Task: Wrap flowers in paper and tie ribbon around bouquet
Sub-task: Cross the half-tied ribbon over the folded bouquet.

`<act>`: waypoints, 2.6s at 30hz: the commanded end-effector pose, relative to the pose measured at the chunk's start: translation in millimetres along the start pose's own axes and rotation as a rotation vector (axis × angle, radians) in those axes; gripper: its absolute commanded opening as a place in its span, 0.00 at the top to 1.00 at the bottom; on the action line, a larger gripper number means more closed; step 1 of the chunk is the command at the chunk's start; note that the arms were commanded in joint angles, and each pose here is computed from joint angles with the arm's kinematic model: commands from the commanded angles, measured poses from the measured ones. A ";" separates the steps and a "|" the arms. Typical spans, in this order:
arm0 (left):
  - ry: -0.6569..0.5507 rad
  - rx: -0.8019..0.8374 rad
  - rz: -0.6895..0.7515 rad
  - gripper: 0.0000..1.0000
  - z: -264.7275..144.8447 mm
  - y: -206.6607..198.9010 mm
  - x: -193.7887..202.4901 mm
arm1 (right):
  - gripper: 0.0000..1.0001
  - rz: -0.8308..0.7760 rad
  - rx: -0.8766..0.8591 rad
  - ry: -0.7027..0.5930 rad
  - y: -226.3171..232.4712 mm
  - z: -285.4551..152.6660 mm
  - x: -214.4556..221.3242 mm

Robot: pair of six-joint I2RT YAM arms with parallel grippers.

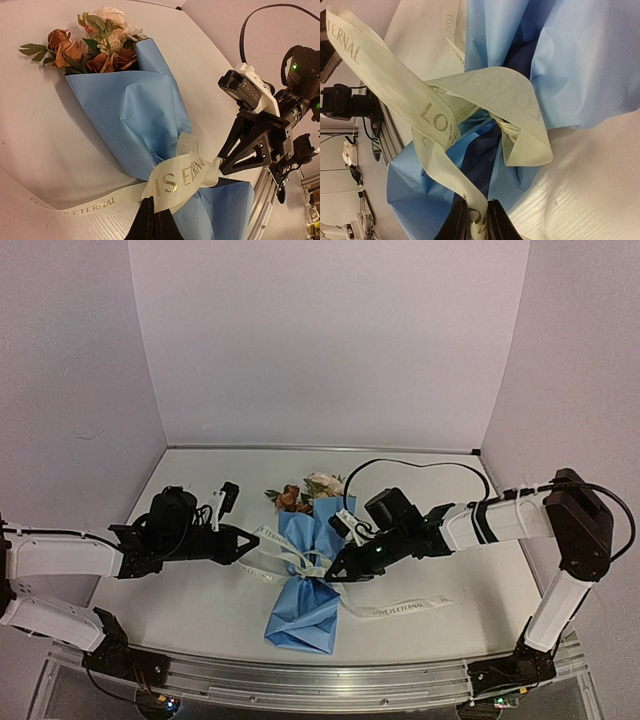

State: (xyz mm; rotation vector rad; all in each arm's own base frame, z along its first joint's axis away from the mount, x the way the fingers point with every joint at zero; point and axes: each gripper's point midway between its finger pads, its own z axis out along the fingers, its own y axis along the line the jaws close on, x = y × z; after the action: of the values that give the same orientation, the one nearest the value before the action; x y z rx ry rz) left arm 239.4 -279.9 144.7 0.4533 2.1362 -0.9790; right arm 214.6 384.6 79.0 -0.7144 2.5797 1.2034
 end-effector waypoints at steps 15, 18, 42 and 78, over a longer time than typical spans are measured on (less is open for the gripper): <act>-0.009 0.141 0.037 1.00 -10.3 -33.6 -16.2 | 1.00 0.111 0.136 0.001 15.3 -4.2 -25.1; 0.022 0.188 0.038 1.00 -11.3 -41.9 -11.5 | 1.00 0.158 0.157 0.016 15.0 2.1 -23.6; 0.030 0.072 -0.218 0.95 -32.9 -13.3 28.0 | 1.00 0.289 0.285 -0.041 -3.2 23.8 -37.5; 0.345 0.229 0.379 0.61 59.5 -73.1 -15.4 | 1.00 0.279 0.280 -0.183 -7.4 21.9 -42.1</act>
State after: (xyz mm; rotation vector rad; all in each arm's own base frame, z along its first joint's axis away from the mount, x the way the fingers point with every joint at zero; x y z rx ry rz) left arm 258.0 -352.6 174.7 0.9441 2.1532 -0.9296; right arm 245.9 405.9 52.7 -0.2269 2.7748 0.8438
